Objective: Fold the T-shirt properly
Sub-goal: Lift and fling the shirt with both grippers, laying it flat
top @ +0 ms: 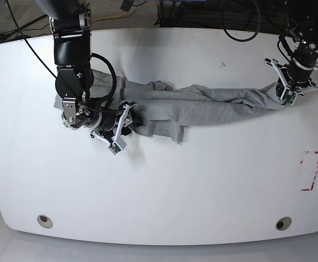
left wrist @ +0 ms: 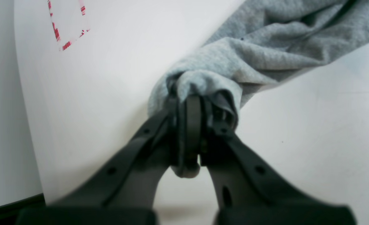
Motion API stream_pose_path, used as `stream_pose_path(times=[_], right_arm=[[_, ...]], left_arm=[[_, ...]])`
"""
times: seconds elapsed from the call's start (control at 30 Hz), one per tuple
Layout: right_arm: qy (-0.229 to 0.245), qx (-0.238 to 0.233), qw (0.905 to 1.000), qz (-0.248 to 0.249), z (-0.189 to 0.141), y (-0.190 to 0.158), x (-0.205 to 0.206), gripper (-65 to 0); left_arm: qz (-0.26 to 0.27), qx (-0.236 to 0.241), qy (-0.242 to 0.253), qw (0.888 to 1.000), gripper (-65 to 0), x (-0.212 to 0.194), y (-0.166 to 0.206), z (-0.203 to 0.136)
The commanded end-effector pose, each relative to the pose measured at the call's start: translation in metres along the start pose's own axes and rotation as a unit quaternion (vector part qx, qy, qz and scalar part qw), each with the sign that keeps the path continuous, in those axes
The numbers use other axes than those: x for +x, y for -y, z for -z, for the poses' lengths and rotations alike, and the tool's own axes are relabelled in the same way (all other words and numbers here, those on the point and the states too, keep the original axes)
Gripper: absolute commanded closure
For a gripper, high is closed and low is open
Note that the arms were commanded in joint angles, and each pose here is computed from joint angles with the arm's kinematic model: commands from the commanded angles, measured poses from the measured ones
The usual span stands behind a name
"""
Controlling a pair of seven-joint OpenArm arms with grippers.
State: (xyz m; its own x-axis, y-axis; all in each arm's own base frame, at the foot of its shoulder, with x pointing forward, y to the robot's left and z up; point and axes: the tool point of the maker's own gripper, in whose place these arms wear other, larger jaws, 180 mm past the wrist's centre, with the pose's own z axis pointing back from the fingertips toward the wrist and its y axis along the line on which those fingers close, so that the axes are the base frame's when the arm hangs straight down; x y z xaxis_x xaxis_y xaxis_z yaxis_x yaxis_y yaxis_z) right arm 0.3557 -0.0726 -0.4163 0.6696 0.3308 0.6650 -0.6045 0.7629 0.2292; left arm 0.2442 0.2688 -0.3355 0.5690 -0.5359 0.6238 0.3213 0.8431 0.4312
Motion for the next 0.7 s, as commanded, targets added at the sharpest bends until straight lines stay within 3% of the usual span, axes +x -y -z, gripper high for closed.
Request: stream_pose_path(times=[0.0, 0.07, 0.3, 0.67], right_arm=[[0.013, -0.012, 0.9997, -0.017, -0.005, 0.008, 0.013, -10.3], [0.005, -0.02, 0.9995, -0.025, -0.005, 0.01, 0.011, 0.0], [0.036, -0.051, 0.9956, -0.069, -0.025, 0.019, 0.044, 0.0], [0.075, -0.153, 0.9728, -0.157, -0.102, 0.08, 0.137, 0.0]], left_arm=[[0.005, 0.012, 0.018, 1.0, 0.0, 0.01, -0.009, -0.002], [0.005, 0.011, 0.018, 1.0, 0.0, 0.01, -0.008, -0.002], [0.007, 0.021, 0.044, 0.999, 0.0, 0.033, -0.016, 0.003], [0.012, 0.067, 0.145, 0.987, 0.0, 0.118, -0.054, 0.008]])
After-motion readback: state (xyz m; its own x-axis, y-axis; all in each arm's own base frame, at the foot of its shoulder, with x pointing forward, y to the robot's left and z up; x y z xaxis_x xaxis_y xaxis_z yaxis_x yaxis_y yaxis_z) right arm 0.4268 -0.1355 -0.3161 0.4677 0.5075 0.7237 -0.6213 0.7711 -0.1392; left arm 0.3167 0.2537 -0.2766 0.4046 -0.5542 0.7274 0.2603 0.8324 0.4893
